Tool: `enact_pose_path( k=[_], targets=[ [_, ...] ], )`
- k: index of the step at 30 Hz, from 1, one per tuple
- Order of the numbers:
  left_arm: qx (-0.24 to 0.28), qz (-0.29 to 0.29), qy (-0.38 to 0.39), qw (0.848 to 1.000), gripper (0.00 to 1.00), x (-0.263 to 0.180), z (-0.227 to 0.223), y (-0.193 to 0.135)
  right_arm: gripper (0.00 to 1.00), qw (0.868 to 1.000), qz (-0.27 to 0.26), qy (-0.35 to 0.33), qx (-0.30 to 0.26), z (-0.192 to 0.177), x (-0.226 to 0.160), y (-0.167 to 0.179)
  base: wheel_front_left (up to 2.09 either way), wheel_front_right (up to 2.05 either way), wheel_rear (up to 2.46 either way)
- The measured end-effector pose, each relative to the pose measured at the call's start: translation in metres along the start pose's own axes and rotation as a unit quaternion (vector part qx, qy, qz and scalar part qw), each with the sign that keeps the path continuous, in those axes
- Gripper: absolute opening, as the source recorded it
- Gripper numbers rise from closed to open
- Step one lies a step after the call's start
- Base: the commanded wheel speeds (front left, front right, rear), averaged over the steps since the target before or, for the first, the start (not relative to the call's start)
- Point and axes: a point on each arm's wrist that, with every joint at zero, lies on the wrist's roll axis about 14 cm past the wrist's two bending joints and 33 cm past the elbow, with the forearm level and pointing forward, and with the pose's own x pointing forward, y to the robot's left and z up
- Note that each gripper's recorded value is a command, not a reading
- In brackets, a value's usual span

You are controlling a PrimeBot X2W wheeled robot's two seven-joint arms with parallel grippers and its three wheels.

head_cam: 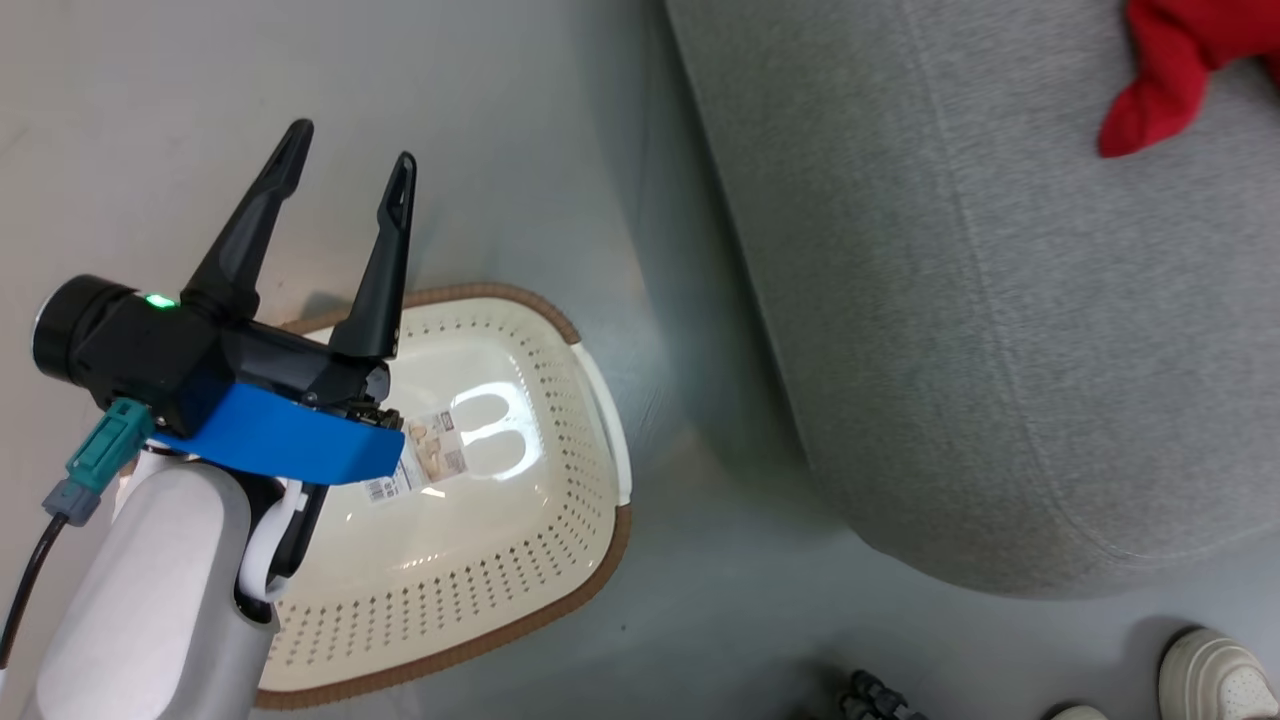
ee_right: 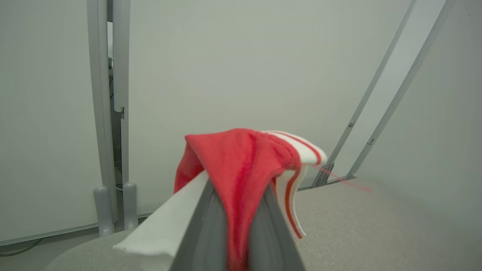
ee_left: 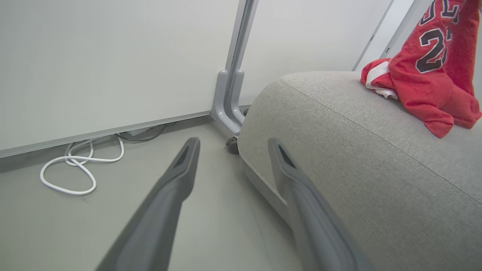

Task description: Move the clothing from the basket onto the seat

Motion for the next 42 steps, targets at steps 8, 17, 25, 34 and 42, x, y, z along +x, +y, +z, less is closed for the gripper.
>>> enact_pose_path(
  k=[8, 17, 25, 34, 42],
  targets=[
    [-0.002, 0.021, 0.016, 1.000, 1.00, -0.011, -0.019, 0.020, 0.00, 0.986, 0.024, 0.164, 0.008, -0.163, -0.017, 0.046, 0.00, 0.00, 0.00],
    [0.000, 0.052, -0.008, 0.999, 1.00, -0.032, 0.009, 0.019, 1.00, 0.979, 0.052, 0.196, 0.020, -0.189, -0.052, 0.067, 0.00, 0.00, 0.00],
    [0.000, 0.104, -0.036, 0.994, 1.00, -0.078, 0.050, 0.008, 1.00, 0.981, 0.087, 0.160, 0.062, -0.155, -0.099, 0.081, 0.00, 0.00, 0.00],
    [0.002, 0.180, -0.068, 0.981, 1.00, -0.153, 0.081, -0.003, 1.00, 0.978, 0.146, 0.110, 0.100, -0.124, -0.191, 0.103, 0.00, 0.00, 0.00],
    [0.004, 0.241, -0.089, 0.966, 1.00, -0.212, 0.086, -0.004, 1.00, 0.963, 0.205, 0.066, 0.161, -0.097, -0.268, 0.148, 0.00, 0.00, 0.00]
  ],
)
